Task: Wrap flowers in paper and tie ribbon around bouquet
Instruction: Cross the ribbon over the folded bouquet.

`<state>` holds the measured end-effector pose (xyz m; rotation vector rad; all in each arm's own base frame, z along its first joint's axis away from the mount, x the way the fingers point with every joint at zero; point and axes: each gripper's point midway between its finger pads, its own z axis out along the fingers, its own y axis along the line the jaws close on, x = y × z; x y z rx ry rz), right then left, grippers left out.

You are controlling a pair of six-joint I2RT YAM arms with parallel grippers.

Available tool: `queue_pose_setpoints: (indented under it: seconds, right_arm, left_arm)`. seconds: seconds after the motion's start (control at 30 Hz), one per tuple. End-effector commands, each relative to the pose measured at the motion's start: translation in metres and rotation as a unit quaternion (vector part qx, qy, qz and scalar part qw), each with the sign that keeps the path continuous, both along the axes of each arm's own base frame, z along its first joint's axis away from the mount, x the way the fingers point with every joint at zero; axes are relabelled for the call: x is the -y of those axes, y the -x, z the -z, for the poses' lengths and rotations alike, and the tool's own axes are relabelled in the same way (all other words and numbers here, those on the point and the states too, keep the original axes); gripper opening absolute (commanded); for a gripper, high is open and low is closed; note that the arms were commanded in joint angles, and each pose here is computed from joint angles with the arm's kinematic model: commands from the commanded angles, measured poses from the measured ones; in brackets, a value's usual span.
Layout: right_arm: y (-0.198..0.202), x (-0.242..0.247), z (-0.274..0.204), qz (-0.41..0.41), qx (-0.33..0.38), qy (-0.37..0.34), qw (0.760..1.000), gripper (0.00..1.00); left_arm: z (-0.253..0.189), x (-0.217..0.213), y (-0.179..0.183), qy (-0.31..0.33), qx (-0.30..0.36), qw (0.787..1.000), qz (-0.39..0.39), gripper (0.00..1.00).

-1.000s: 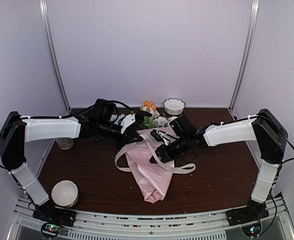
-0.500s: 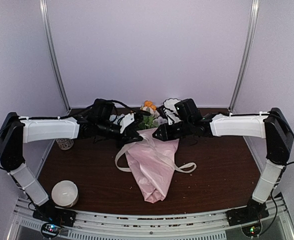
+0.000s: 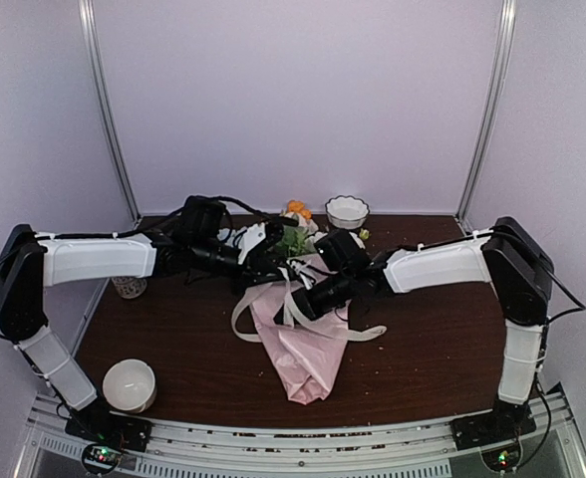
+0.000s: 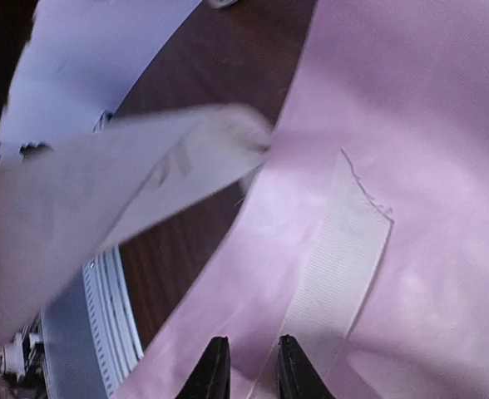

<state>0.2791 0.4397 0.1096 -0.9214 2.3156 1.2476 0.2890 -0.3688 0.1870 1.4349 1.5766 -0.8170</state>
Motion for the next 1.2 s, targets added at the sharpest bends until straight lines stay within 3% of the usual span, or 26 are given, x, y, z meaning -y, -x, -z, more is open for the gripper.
queue_pose_setpoints:
  seconds: [0.0, 0.17, 0.4, 0.57, 0.73, 0.87, 1.17]
  right_arm:
    - [0.053, 0.004, -0.023, -0.093, -0.008, -0.054, 0.994, 0.20]
    - [0.068, 0.014, -0.041, -0.108, 0.003, -0.080, 0.991, 0.19]
    - [0.060, 0.023, -0.025, -0.085, -0.001, -0.042, 0.995, 0.24]
    - [0.023, 0.045, -0.010, 0.007, 0.023, 0.015, 1.000, 0.35]
    - [-0.019, 0.081, -0.023, 0.118, 0.012, -0.020, 0.993, 0.39]
    - [-0.039, 0.106, -0.009, 0.168, 0.022, 0.045, 0.984, 0.41]
    - [-0.028, 0.134, -0.025, 0.248, 0.057, 0.079, 0.964, 0.38]
  left_arm:
    - [-0.026, 0.003, 0.000, 0.039, 0.023, 0.999, 0.005, 0.00]
    - [-0.017, 0.005, -0.003, 0.030, 0.015, 0.999, 0.001, 0.00]
    - [0.019, 0.009, -0.024, -0.009, -0.026, 0.999, -0.038, 0.00]
    - [0.022, 0.015, -0.027, 0.007, -0.040, 0.998, -0.040, 0.00]
    - [0.052, 0.014, -0.037, -0.031, -0.059, 0.996, -0.060, 0.00]
    - [0.067, 0.017, -0.040, -0.040, -0.078, 0.994, -0.064, 0.00]
    - [0.069, 0.021, -0.045, -0.036, -0.085, 0.993, -0.070, 0.00]
